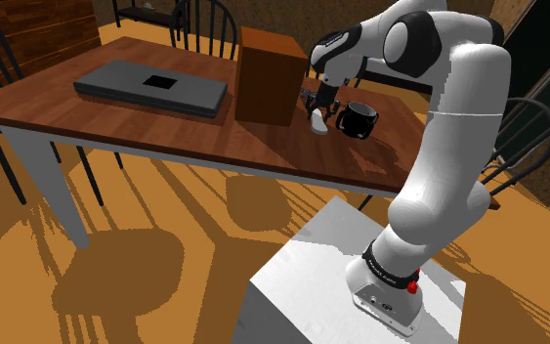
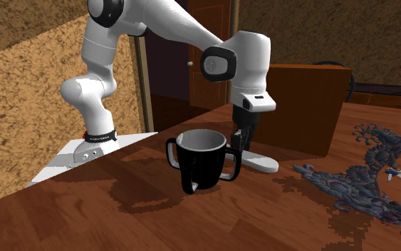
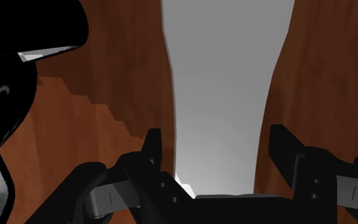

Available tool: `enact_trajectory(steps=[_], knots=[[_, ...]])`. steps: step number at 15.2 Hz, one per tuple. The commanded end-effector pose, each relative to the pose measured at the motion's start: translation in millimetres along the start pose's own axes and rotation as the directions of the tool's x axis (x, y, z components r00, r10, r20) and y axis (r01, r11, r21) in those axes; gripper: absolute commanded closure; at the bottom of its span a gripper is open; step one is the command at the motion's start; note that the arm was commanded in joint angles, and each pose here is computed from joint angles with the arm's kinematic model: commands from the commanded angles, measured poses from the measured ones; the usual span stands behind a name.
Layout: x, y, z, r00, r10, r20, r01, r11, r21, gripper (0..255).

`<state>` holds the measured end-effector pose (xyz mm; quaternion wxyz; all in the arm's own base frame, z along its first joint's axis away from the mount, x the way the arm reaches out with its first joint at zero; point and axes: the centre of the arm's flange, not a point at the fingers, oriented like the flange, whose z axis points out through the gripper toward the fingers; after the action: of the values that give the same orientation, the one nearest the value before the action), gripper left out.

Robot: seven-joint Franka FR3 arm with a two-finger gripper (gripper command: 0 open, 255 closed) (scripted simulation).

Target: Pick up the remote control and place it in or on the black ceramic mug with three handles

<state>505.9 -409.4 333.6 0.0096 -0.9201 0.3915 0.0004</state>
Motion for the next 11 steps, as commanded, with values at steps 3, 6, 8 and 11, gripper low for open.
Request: enact_trajectory(steps=[3,6,8,11], knots=[[0,0,-10,1.000,0.000,0.000,0.000,1.000,0.000,255],[0,-1,-26,1.000,0.000,0.000,0.000,1.000,0.000,255],[0,-1,-37,1.000,0.000,0.000,0.000,1.000,0.000,255],[-1,-1,-53,1.000,0.000,0.000,0.000,1.000,0.000,255]])
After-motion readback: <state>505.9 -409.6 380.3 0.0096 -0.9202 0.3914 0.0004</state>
